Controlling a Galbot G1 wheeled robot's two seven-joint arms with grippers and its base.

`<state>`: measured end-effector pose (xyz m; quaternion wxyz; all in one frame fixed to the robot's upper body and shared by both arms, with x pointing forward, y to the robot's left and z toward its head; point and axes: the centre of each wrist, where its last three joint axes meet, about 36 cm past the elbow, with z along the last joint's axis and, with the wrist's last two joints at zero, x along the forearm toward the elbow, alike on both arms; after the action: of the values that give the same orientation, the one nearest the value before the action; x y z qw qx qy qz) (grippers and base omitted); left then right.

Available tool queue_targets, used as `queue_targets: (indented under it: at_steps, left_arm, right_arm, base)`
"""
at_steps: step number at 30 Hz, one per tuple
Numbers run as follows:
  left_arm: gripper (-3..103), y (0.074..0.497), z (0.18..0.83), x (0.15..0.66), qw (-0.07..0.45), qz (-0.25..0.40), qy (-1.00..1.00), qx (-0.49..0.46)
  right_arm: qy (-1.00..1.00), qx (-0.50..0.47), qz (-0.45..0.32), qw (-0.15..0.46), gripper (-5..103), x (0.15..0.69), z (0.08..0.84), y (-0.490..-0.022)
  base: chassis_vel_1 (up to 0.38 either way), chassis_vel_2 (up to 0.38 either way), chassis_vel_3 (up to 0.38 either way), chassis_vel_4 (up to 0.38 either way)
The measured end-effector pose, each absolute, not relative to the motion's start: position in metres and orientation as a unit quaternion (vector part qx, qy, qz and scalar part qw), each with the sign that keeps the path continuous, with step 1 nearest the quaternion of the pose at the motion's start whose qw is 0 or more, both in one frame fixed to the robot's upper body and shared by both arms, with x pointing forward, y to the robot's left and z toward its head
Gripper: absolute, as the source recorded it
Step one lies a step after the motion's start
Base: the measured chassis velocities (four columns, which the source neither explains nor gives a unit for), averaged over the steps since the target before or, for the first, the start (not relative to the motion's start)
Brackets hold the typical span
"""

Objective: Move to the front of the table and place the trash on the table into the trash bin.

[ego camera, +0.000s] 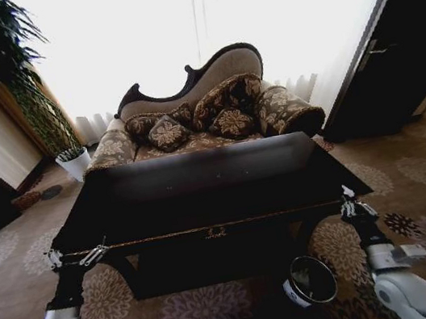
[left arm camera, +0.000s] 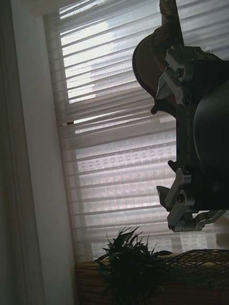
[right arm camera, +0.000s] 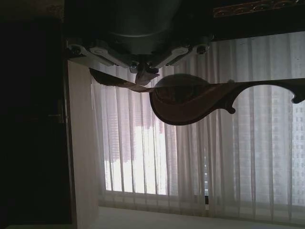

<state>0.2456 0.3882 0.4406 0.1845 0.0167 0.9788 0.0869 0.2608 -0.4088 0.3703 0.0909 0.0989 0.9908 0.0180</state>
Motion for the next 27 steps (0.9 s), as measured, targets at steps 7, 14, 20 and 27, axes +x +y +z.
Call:
queue_targets:
  at_steps: [7, 14, 20, 27]
  left_arm:
    - [100, 0.388, 0.437, 0.247, 0.181, 0.086, 0.980, 0.017]
    - [100, 0.389, 0.436, 0.247, 0.180, 0.087, 0.980, 0.016]
    - [100, 0.390, 0.440, 0.245, 0.184, 0.090, 0.979, 0.015]
    - [100, 0.395, 0.449, 0.238, 0.188, 0.097, 0.977, 0.010]
  right_arm:
    - [0.988, 0.122, 0.026, 0.094, 2, 0.246, 0.332, -0.419]
    - [0.992, 0.108, 0.004, 0.068, 2, 0.220, 0.264, -0.416]
    - [0.997, 0.055, -0.034, 0.030, 2, 0.206, 0.203, -0.415]
    - [0.999, 0.008, -0.029, -0.021, 2, 0.208, 0.146, -0.386]
  base:
    - [0.000, 0.000, 0.000, 0.000]
    - [0.000, 0.000, 0.000, 0.000]
    - [0.000, 0.000, 0.000, 0.000]
    - [0.000, 0.000, 0.000, 0.000]
